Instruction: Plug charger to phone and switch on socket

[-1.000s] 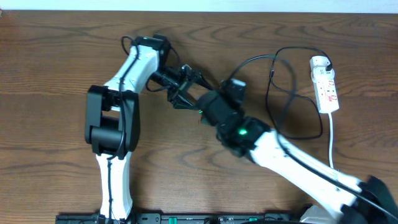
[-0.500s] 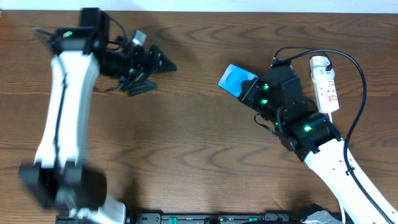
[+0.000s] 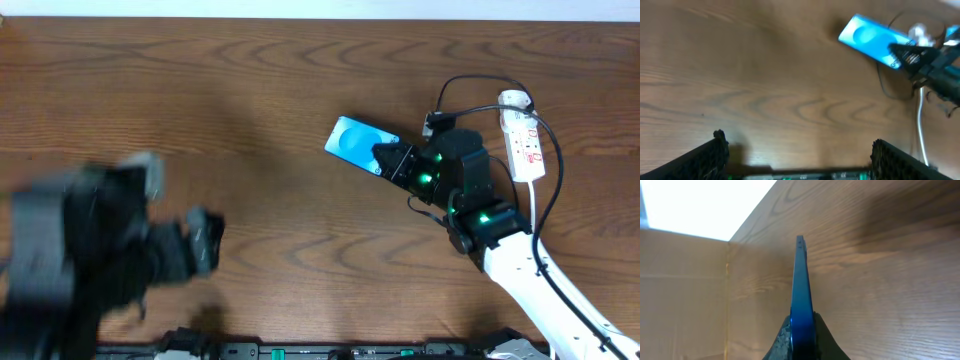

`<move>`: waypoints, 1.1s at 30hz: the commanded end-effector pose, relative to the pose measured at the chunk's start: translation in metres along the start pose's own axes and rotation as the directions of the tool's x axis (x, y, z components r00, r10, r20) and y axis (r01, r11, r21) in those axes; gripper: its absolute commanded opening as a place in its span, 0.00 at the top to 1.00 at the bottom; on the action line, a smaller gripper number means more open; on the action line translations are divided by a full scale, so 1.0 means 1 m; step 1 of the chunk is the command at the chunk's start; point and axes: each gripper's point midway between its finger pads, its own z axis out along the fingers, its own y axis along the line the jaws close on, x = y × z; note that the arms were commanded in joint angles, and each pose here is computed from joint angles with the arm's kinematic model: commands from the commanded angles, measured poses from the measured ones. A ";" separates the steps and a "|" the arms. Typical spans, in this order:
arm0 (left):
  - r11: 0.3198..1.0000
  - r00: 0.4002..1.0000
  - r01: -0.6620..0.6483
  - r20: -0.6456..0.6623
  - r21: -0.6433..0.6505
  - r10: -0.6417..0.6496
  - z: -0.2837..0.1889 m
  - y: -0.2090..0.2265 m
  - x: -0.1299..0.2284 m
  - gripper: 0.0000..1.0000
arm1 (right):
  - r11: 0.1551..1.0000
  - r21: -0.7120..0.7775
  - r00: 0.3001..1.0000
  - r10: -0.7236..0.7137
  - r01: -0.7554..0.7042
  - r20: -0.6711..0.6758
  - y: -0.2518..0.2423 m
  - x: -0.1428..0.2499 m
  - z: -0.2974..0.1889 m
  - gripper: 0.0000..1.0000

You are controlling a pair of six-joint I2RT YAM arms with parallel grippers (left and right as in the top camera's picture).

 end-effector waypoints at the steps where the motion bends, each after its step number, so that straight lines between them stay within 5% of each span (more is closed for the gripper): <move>1: 0.992 0.989 0.120 0.086 -0.024 -0.118 -0.003 0.016 0.021 0.09 | 0.997 -0.067 0.999 0.025 -0.027 -0.028 0.013 0.002 -0.003 0.99; 7: 0.966 0.943 0.253 0.206 0.059 -0.259 0.035 0.031 0.033 0.09 | 0.996 -0.087 1.000 0.016 -0.018 -0.020 0.018 0.000 -0.004 0.99; 9: 0.914 0.884 0.401 0.234 0.066 -0.405 0.069 0.046 0.031 0.09 | 0.995 -0.097 0.999 0.014 -0.018 -0.036 0.019 0.003 -0.004 0.99; 11: 0.817 0.790 0.570 0.211 0.094 -0.575 0.103 0.056 0.032 0.02 | 0.994 -0.111 0.998 0.013 -0.019 -0.056 0.022 0.006 -0.004 0.99; 14: 0.577 0.565 0.809 0.125 0.111 -0.816 0.156 0.066 0.044 0.02 | 0.992 -0.124 0.997 0.014 -0.024 -0.082 0.023 0.009 -0.006 0.99; 18: 0.307 0.314 0.946 -0.059 0.102 -0.948 0.216 0.059 0.060 0.02 | 0.991 -0.126 0.993 0.032 -0.047 -0.114 0.019 0.010 -0.008 0.99; 23: 0.305 0.358 0.929 -0.298 0.210 -0.885 0.252 0.019 0.041 0.02 | 0.983 -0.113 0.983 0.132 -0.146 -0.124 0.016 0.007 -0.009 0.99; 28: 0.325 0.496 0.851 -0.425 0.412 -0.758 0.258 -0.020 0.000 0.02 | 0.953 -0.092 0.950 0.271 -0.287 -0.156 0.014 0.012 -0.009 0.99; 33: 0.258 0.466 0.869 -0.521 0.423 -0.715 0.268 -0.035 -0.007 0.02 | 0.950 -0.091 0.946 0.282 -0.298 -0.158 0.014 0.012 -0.009 0.99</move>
